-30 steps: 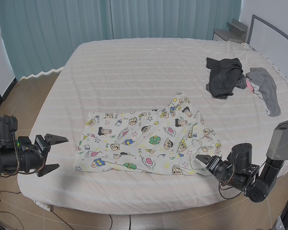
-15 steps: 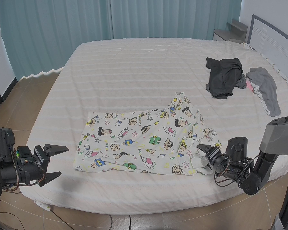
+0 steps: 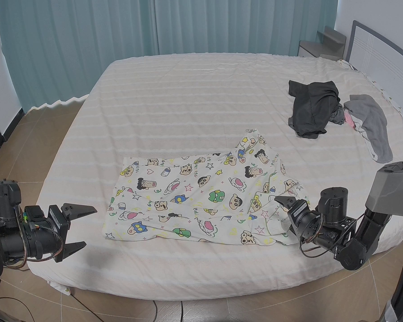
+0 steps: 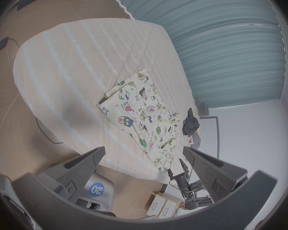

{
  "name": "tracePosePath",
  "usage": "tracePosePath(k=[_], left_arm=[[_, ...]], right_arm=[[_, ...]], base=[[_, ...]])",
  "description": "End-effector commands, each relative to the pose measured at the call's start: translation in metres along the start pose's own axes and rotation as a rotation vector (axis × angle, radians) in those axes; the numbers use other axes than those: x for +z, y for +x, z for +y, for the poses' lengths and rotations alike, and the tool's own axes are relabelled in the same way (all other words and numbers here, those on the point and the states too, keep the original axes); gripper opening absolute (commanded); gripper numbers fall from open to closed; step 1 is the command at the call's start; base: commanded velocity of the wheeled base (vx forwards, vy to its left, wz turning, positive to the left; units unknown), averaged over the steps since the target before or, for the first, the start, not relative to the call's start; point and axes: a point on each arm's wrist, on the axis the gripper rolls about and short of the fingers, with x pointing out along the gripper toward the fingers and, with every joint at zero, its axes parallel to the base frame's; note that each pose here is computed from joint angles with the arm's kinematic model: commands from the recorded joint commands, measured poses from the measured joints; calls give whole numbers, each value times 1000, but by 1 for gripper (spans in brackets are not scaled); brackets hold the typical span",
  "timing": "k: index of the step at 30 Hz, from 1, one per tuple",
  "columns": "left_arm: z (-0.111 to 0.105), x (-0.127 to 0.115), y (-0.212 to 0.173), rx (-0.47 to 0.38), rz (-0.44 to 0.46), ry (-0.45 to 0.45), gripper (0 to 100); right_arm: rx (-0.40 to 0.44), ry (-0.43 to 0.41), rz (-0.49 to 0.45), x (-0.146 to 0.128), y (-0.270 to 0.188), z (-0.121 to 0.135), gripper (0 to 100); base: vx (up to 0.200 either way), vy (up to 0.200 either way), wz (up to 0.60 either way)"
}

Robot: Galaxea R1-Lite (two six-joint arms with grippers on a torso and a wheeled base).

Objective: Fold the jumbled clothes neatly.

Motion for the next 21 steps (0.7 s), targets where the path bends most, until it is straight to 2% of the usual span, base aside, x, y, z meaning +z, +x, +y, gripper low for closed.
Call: tracePosePath(k=[1,5,13,14,21], left_arm=[[1,0,1,5,2,-4,100],[1,0,1,5,4,-3,100],[2,0,1,-12,-10,6,100],[2,-1,1,-16,-11,9,100],[3,-1,2,-16,-14,10,100]], right_arm=[[17,5,10,-1,-2,4,100],[-10,37,56,-5,6,-7,100],[-58,71,50,3,20,-12,100],[-59,79,50,4,21,-12,0],[-60,79,57,4,22,-9,0]], base=[[0,0,0],[0,0,0],[0,0,0],[0,0,0],[0,0,0]])
